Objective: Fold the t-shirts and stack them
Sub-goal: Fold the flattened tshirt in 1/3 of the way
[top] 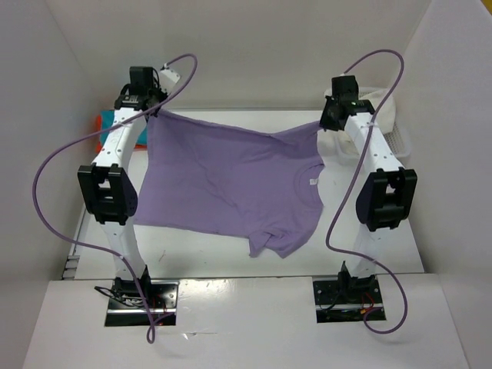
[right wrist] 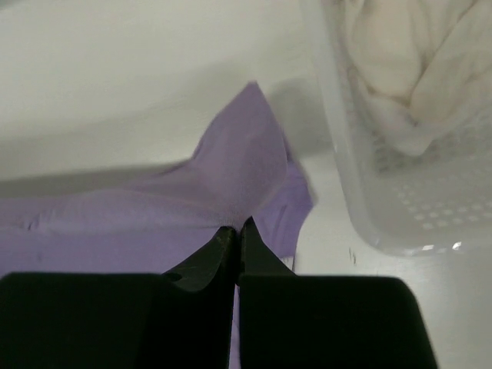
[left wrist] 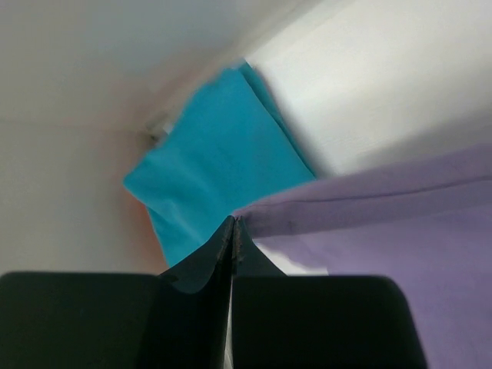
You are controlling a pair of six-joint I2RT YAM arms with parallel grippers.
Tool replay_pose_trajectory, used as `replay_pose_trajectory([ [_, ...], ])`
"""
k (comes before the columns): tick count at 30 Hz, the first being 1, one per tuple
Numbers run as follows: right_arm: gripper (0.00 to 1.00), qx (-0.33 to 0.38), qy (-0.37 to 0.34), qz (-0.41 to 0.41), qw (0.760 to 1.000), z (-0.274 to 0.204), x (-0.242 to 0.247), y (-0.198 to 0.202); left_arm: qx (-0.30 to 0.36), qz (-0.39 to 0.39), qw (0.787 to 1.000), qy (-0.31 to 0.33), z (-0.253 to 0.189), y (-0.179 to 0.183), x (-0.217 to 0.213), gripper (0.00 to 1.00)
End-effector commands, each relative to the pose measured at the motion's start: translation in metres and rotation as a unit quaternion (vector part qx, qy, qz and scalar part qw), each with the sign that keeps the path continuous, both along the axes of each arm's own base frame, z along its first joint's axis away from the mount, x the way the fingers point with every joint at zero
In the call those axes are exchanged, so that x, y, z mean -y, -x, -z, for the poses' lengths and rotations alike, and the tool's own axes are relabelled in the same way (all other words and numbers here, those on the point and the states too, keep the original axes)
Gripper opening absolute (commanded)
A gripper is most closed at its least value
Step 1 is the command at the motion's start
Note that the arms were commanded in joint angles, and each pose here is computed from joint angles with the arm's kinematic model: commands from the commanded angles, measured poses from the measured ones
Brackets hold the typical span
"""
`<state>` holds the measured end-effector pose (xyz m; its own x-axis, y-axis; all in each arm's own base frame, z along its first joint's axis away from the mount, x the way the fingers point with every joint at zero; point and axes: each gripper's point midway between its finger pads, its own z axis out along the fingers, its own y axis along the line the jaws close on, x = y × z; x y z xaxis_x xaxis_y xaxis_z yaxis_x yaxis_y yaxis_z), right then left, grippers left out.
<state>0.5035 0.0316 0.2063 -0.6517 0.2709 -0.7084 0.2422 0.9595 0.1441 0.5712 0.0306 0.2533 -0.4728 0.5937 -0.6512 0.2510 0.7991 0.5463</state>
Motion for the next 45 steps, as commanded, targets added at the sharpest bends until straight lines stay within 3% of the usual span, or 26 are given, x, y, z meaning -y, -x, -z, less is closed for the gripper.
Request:
replay_pose_trajectory([
  [1,0.00,0.009,-0.027,-0.031,0.999,-0.009,-0.020,0.025,-0.035,0.005,0.999,-0.015,0.026,0.023,-0.002,0.00],
  [8,0.00,-0.072,-0.097,-0.051,0.991,0.049,-0.047,0.104,-0.135,-0.015,0.990,-0.028,0.092,0.100,-0.022,0.00],
  [12,0.00,-0.120,-0.108,-0.059,0.985,0.076,-0.064,0.143,-0.180,-0.045,0.982,-0.028,0.121,0.124,-0.044,0.00],
  [23,0.00,-0.124,-0.060,-0.034,0.990,0.056,-0.040,0.154,-0.196,-0.063,0.978,-0.040,0.127,0.125,-0.055,0.00],
  [29,0.00,-0.138,-0.082,-0.047,0.986,0.049,-0.039,0.164,-0.211,-0.054,0.975,-0.032,0.130,0.133,-0.051,0.00],
  [33,0.00,-0.205,-0.119,-0.070,0.969,0.084,-0.053,0.192,-0.247,-0.052,0.967,-0.030,0.157,0.152,-0.045,0.00],
  [41,0.00,-0.249,-0.142,-0.080,0.955,0.118,-0.061,0.212,-0.271,-0.062,0.960,-0.035,0.185,0.155,-0.049,0.00],
  [42,0.04,-0.256,-0.142,-0.079,0.953,0.123,-0.061,0.212,-0.271,-0.065,0.960,-0.038,0.184,0.156,-0.050,0.00],
  [43,0.16,-0.272,-0.134,-0.077,0.950,0.129,-0.058,0.218,-0.271,-0.065,0.960,-0.038,0.184,0.156,-0.050,0.02],
  [44,0.43,-0.276,-0.130,-0.074,0.950,0.130,-0.056,0.220,-0.279,-0.065,0.957,-0.032,0.186,0.160,-0.048,0.10],
  [45,0.49,-0.276,-0.130,-0.074,0.950,0.130,-0.056,0.220,-0.285,-0.065,0.956,-0.032,0.187,0.162,-0.048,0.24],
])
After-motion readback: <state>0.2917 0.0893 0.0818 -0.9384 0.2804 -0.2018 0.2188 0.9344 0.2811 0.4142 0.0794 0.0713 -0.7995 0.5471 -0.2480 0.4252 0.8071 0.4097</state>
